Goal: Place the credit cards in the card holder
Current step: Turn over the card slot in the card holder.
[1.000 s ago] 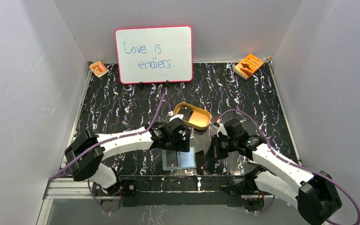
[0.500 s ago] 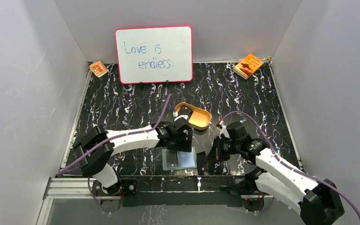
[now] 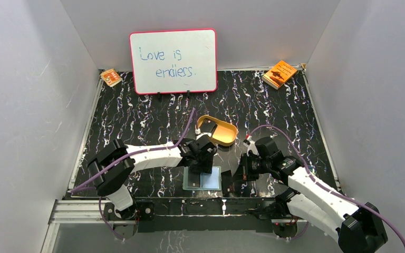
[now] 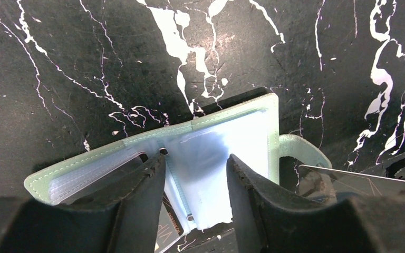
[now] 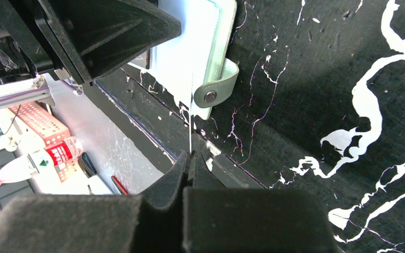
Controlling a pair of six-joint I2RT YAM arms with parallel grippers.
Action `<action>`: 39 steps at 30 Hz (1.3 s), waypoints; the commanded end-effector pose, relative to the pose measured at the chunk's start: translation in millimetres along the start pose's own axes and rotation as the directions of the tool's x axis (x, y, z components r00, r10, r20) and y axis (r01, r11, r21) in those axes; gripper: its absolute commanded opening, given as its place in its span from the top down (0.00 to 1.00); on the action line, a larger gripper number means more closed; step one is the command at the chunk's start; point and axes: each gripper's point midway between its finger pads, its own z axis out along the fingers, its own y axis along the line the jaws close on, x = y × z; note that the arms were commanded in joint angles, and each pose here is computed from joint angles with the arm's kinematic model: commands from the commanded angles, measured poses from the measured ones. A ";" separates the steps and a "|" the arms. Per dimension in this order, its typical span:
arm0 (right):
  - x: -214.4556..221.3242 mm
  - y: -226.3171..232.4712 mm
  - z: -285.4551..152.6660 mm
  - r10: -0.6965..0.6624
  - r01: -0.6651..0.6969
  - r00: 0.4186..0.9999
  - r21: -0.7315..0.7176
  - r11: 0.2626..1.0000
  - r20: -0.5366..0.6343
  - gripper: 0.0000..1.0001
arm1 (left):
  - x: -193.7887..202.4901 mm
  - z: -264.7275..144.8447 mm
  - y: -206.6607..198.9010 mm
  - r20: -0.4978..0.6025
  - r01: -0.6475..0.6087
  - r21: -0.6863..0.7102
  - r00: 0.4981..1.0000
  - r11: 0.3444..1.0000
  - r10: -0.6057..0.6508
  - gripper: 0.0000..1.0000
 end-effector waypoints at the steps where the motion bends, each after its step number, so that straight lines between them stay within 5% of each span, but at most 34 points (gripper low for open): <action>1: 0.1 6.6 -0.3 -0.042 0.042 0.999 -0.029 0.999 -0.017 1.00 | 23.4 9.3 26.2 -0.063 -0.023 -0.089 0.998 0.996 0.017 0.58; 17: 6.8 4.8 13.0 -0.017 0.014 0.998 -0.047 0.999 -0.067 1.00 | 40.8 21.3 47.9 -0.106 -0.019 -0.167 0.994 0.986 0.001 0.86; 28: 10.0 -0.2 20.7 0.002 -0.005 0.995 -0.037 0.999 -0.097 1.00 | 43.8 22.8 50.9 -0.112 -0.013 -0.177 0.994 0.984 -0.007 0.94; 39: -16.3 11.6 10.3 -0.037 0.038 0.999 -0.017 0.999 0.028 1.00 | 46.6 23.0 54.4 -0.114 -0.009 -0.184 0.993 0.983 -0.012 1.00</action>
